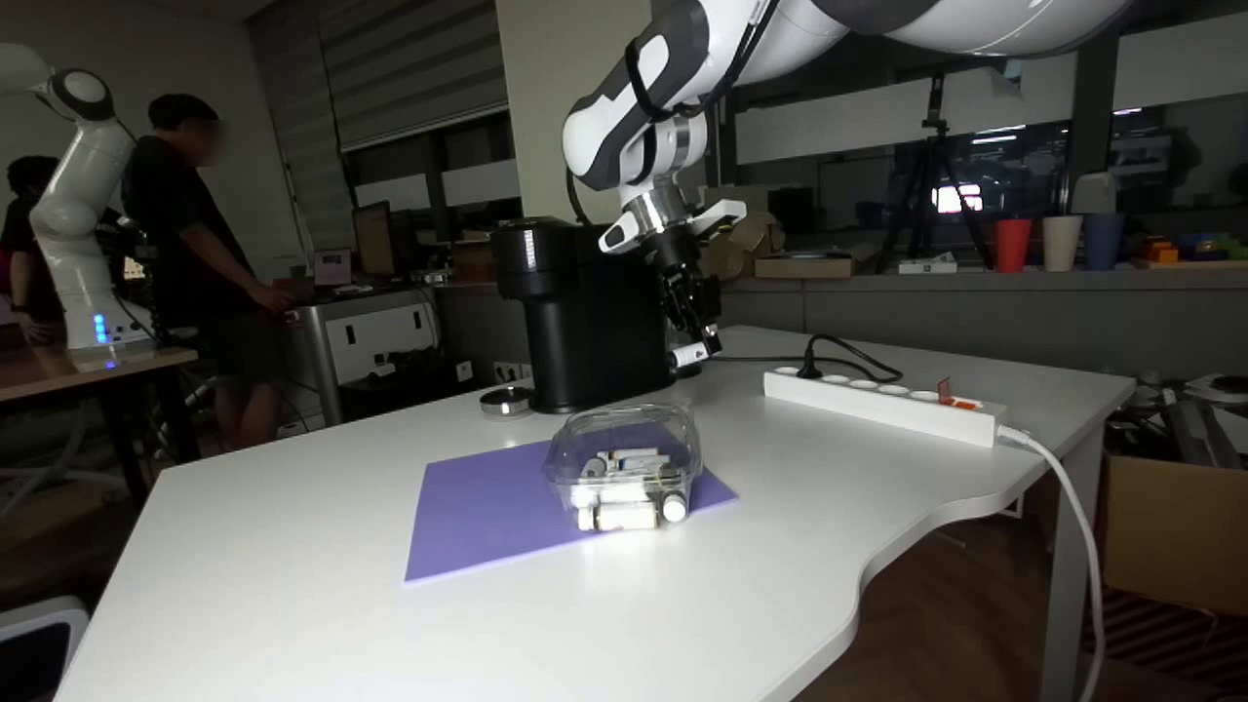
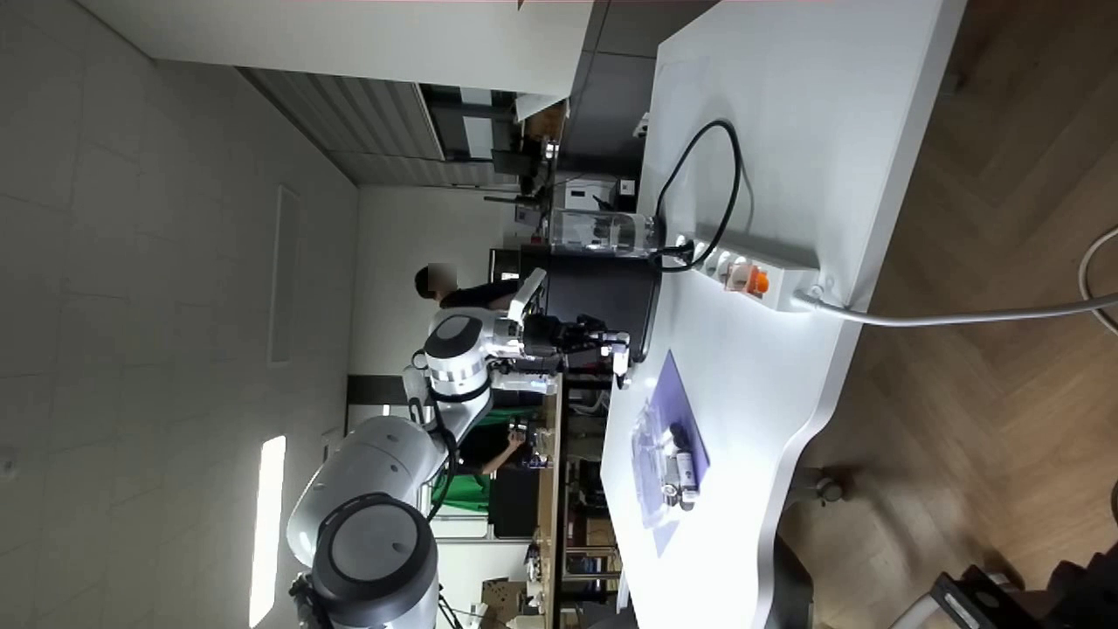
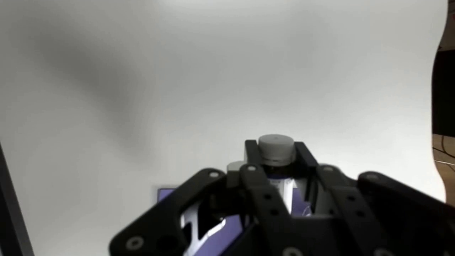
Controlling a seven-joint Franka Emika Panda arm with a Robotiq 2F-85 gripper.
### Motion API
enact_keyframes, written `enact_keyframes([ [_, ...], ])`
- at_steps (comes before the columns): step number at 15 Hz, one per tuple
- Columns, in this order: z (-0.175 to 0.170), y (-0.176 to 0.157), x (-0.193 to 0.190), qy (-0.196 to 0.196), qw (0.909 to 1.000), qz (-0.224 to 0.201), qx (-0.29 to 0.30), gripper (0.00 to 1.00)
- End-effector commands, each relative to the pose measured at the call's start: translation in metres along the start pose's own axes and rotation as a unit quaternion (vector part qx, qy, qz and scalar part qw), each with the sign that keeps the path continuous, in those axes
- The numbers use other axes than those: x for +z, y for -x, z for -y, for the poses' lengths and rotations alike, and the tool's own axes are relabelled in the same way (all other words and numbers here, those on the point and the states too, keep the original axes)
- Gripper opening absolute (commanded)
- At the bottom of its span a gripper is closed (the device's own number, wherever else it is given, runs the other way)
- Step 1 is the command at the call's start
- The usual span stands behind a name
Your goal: Put the bottle on the table inside the colourless box
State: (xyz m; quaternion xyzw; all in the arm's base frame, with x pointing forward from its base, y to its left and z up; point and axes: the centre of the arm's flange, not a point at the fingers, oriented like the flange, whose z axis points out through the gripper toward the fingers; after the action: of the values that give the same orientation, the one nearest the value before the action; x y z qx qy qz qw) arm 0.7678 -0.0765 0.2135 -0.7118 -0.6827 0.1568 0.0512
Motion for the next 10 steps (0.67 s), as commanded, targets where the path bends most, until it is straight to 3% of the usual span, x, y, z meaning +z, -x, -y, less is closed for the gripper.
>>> enact_keyframes([
  [1,0.016,-0.008,0.021,0.017,0.9997,0.016,0.003,0.07],
  [10,0.022,-0.027,0.039,-0.04,0.9987,0.024,-0.022,0.07],
])
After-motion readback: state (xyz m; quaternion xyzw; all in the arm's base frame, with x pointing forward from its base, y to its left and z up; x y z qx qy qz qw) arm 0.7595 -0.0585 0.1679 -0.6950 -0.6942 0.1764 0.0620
